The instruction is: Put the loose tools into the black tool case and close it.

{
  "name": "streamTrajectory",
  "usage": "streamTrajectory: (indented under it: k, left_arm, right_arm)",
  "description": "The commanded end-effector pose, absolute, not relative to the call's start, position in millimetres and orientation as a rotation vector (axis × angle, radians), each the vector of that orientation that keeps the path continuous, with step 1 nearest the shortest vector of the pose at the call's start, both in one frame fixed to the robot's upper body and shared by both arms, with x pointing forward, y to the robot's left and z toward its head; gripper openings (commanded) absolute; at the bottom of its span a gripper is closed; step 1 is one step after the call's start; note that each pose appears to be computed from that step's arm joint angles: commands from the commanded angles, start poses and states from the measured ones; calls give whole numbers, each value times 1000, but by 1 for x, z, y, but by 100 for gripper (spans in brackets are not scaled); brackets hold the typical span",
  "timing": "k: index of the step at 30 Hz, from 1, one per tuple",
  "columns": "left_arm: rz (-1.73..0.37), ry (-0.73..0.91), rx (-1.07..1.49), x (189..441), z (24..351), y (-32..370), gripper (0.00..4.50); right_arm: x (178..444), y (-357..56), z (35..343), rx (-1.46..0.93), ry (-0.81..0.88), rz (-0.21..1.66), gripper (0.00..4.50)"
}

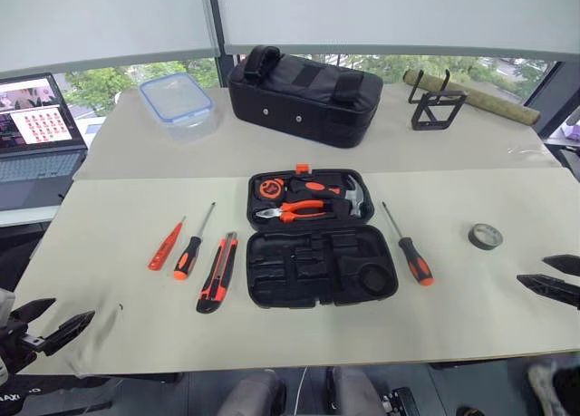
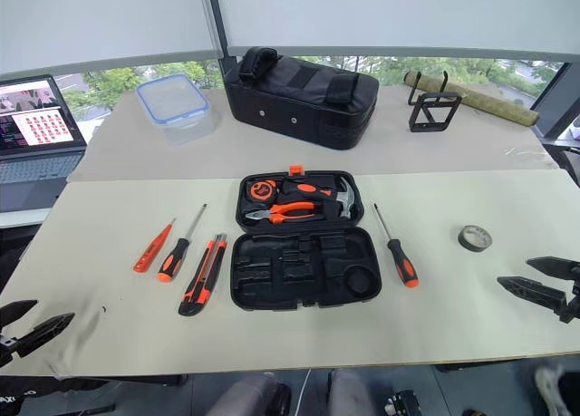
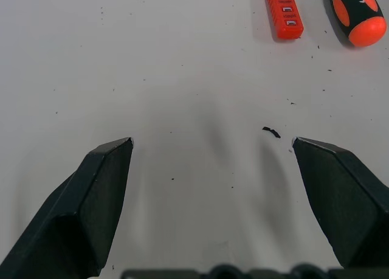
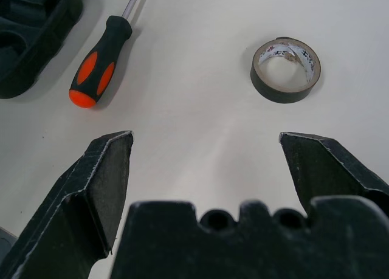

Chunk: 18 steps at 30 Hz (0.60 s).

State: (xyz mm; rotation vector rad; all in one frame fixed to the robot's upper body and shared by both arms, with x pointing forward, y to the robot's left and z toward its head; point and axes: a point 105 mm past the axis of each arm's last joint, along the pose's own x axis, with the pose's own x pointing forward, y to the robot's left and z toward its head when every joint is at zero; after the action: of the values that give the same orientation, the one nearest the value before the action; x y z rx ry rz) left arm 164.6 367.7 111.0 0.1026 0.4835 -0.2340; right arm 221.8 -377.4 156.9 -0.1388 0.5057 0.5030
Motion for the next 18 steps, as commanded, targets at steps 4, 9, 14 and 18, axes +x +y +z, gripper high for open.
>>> streamTrajectory:
  k: [4, 9, 14, 18]
  left_arm:
    - [-223, 379, 109, 193, 141, 343, 450]
    - [-311, 321, 52, 237, 164, 285, 450]
    - [-313, 407, 71, 269, 155, 255, 450]
    - [-284, 506, 108, 280, 140, 251, 450]
  right_arm:
    - [248, -332, 197, -207, 350, 548, 447]
    - [257, -251, 221, -225, 252, 803, 447]
    - [262, -191, 223, -285, 154, 998, 447]
    - [260, -158, 226, -293, 101, 1125, 447]
